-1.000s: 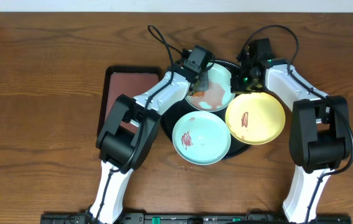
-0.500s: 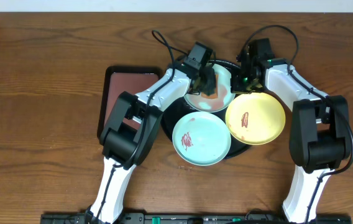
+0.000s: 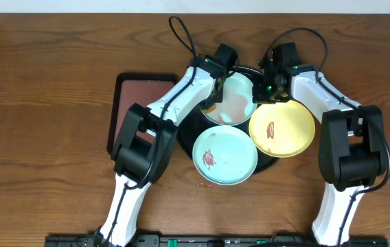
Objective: Clean dirty plates on tray and stack at the side
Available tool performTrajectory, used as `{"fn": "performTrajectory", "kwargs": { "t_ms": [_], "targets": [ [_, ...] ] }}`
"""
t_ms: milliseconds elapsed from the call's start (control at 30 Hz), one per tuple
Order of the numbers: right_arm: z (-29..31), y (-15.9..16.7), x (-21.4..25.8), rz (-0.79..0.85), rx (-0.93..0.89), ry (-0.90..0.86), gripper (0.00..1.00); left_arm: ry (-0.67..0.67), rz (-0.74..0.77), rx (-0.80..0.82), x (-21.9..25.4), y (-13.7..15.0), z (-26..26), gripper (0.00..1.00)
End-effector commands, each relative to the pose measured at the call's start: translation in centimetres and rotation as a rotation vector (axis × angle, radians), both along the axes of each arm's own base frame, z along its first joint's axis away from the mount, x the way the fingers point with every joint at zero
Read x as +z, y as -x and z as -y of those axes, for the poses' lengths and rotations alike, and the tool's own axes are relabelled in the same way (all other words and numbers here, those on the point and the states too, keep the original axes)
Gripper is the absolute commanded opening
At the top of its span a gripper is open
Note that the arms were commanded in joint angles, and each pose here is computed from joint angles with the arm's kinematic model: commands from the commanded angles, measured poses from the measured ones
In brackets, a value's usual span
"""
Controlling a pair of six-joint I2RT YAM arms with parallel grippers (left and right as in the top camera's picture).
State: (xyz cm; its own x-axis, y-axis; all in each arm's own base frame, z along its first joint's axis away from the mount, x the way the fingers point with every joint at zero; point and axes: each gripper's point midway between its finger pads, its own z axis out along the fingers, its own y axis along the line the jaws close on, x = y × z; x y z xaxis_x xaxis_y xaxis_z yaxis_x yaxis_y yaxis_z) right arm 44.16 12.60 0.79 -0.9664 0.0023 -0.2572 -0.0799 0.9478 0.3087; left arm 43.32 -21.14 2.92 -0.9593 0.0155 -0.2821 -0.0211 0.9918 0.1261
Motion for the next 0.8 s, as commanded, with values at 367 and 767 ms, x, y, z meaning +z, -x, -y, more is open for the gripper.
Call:
{"fn": "performTrajectory", "kwargs": {
  "t_ms": [367, 767],
  "targets": [
    [0.5, 0.2, 0.3, 0.003, -0.008, 0.029, 0.01, 0.23, 0.076, 0.013, 9.1, -1.1, -1.9, 0.08],
    [0.5, 0.5, 0.3, -0.007, -0.007, 0.031, 0.01, 0.104, -0.131, 0.275, 6.4, 1.7, -14.2, 0.07]
  ]
}}
